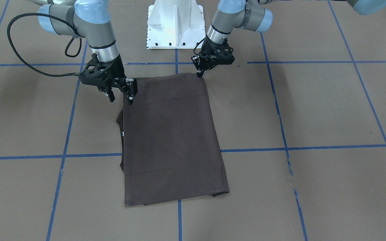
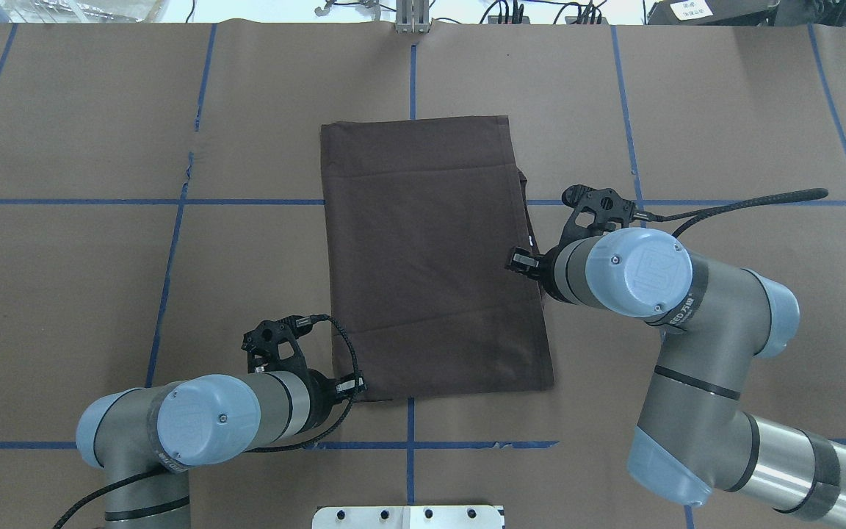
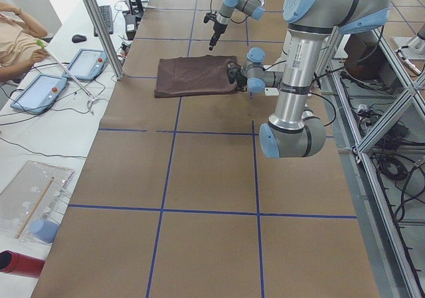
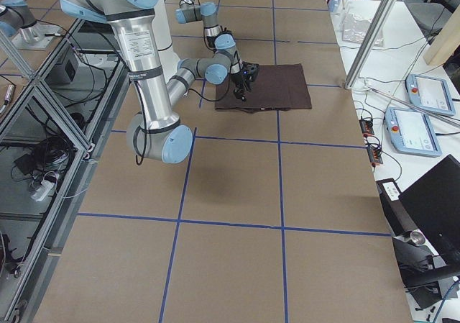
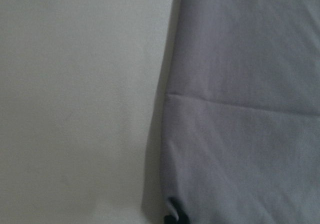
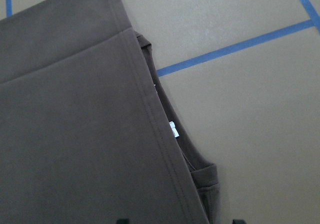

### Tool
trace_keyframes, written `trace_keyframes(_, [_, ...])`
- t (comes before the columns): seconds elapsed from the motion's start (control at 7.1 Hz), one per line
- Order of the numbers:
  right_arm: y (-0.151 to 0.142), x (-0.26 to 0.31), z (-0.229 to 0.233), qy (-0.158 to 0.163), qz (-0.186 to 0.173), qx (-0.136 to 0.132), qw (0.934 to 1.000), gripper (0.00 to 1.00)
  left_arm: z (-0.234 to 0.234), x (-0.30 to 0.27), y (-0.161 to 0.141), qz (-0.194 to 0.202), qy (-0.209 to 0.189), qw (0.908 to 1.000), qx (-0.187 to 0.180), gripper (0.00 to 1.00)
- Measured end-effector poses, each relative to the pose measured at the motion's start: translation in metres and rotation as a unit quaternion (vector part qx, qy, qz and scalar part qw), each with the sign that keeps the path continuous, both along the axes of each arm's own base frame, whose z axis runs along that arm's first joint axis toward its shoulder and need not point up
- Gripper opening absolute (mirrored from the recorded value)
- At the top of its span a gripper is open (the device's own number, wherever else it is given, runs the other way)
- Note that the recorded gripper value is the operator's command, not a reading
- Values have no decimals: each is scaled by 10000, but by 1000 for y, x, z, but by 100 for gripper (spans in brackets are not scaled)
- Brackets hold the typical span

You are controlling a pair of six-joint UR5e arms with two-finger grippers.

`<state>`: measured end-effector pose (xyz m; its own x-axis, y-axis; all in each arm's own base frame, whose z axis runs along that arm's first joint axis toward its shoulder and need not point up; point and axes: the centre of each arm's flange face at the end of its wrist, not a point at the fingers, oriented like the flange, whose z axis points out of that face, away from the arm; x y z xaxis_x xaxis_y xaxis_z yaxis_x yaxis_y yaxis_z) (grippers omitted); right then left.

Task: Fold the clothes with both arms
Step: 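Move the right gripper to the shirt's other near corner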

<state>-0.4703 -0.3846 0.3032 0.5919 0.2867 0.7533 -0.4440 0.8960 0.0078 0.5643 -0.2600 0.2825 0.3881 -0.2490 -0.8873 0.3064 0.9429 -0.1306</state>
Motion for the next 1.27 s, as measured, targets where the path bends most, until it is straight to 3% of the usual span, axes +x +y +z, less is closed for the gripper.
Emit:
trace_keyframes(0.28, [9, -23, 7, 163, -23, 76, 9998, 52, -1, -1, -2, -115, -2, 9999, 71, 0])
trace_keyframes(1.27, [35, -52, 21, 456, -61, 277, 9986, 50, 0, -3, -7, -236, -60, 9995, 191, 0])
